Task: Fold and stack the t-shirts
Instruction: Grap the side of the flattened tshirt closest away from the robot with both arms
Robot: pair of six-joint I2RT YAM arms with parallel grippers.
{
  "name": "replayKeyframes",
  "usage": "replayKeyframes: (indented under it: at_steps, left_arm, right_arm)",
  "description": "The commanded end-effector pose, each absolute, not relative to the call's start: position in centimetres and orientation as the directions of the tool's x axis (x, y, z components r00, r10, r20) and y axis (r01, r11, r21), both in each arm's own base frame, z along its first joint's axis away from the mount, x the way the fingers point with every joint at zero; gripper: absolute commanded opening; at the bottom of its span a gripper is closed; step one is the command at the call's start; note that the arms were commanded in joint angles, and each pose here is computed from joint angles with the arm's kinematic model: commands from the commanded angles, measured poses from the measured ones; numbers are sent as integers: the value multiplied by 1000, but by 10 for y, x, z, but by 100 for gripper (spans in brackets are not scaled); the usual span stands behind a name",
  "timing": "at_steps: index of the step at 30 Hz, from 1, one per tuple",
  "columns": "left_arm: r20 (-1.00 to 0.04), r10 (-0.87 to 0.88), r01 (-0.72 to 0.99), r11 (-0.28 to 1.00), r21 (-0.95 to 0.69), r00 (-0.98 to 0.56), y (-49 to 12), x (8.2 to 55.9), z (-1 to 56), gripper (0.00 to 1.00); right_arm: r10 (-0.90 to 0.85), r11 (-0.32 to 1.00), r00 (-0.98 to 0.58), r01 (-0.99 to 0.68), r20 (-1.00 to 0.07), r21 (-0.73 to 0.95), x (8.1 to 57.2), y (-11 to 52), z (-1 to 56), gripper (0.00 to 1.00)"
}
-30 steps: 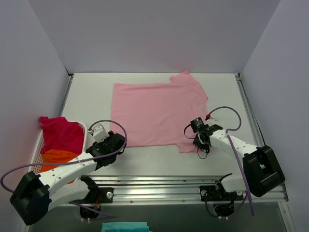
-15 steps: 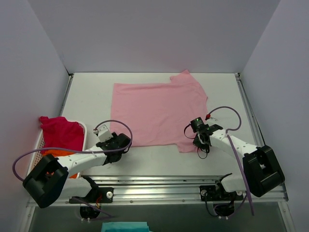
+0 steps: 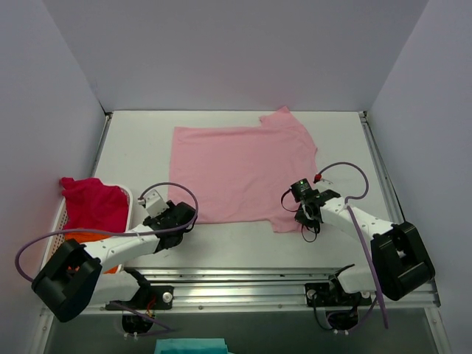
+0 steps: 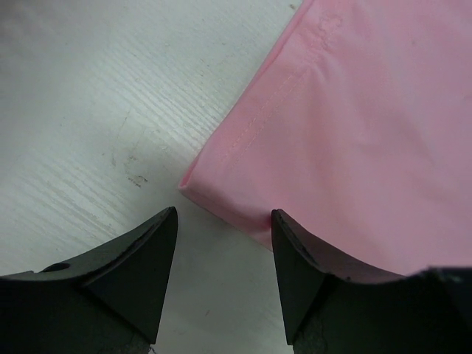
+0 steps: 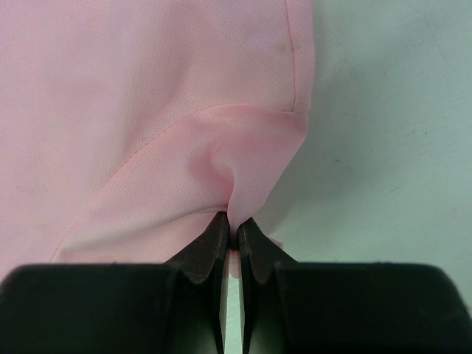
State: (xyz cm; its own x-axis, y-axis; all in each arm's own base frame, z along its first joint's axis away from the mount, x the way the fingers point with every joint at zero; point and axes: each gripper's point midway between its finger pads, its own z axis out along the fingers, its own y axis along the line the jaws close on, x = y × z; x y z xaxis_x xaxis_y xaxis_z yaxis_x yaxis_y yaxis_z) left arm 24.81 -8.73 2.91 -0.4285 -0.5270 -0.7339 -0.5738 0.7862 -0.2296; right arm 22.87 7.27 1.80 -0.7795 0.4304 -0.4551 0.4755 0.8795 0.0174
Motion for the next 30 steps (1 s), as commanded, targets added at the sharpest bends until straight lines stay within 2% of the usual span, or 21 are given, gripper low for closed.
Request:
replayKeyframes:
  at_steps: [1, 19, 24, 30]
  left_arm:
    - [-739, -566, -563, 767, -309, -365, -87, 253, 43, 63]
    - [-737, -551, -588, 766, -260, -391, -88, 256, 28, 63]
    - [-739, -548, -592, 765, -253, -392, -87, 258, 28, 53]
    - [-741, -536, -598, 768, -229, -405, -86, 259, 27, 48]
  right_arm:
    - [432, 872, -770, 489, -469, 0, 226, 65, 21, 0]
    - [432, 872, -771, 489, -468, -1, 226, 65, 21, 0]
    - [432, 872, -770, 490, -470, -2, 226, 64, 21, 0]
    - [432, 872, -770, 489, -469, 0, 226, 65, 21, 0]
